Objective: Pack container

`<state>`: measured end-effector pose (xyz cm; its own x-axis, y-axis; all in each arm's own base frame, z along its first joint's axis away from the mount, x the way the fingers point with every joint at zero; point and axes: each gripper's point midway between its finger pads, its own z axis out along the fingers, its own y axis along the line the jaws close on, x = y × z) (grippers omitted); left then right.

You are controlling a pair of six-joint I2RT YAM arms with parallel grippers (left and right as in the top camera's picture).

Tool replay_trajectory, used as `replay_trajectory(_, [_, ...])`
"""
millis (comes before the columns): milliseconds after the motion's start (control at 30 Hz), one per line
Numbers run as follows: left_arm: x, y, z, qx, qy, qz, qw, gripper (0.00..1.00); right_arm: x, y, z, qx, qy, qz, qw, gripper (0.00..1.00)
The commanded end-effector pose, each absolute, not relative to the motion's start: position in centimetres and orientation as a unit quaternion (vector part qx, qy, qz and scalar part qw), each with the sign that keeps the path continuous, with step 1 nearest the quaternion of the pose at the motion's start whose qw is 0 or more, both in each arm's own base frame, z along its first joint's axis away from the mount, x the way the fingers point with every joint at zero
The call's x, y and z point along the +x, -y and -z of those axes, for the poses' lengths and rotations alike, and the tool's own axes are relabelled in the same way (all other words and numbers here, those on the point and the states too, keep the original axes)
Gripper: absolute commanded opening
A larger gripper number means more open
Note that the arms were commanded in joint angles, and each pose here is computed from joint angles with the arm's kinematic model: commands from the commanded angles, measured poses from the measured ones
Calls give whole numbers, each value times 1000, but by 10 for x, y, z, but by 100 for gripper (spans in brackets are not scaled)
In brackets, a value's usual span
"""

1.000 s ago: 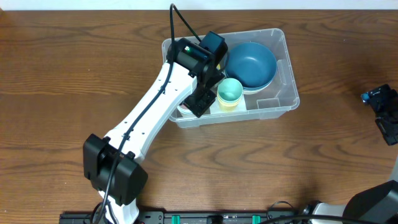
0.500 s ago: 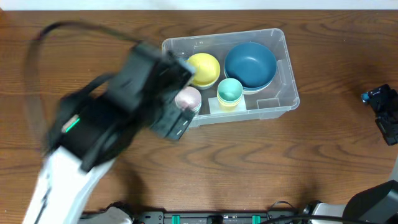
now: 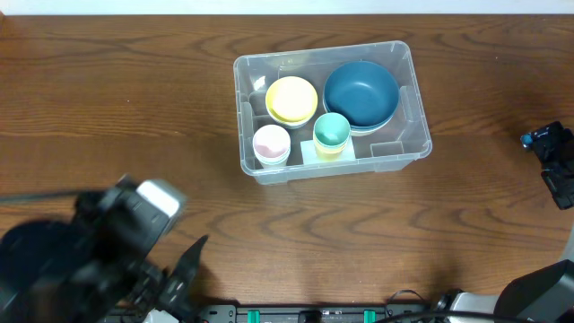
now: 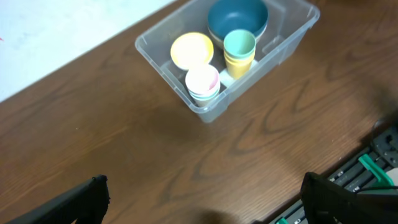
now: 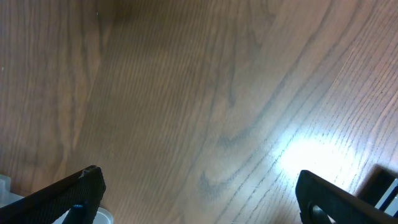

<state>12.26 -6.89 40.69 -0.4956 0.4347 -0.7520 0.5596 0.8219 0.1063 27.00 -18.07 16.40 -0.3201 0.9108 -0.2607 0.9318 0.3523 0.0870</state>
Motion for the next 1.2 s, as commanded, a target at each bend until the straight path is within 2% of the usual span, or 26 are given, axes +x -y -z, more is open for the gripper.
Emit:
replay_trajectory(0, [108,57,-404,281,-864,73,411,98,269,182,-165,574,-807,41,134,99])
replay_trajectory(300, [131,42,-435,173,-796,65,577,98,268,182,-165,574,-807,41,134,99])
replay_trajectory(500, [166,44,-428,122,-721,61,679,98,268,182,-165,574,-807,41,134,99])
replay_trajectory(867, [202,63,-329,142,-647,88,743,98,268,182,-165,574,-807,41,134,99])
replay_trajectory(1167, [218,65,-245,149,-658,92,732,98,269,182,-165,574,-807,41,134,99])
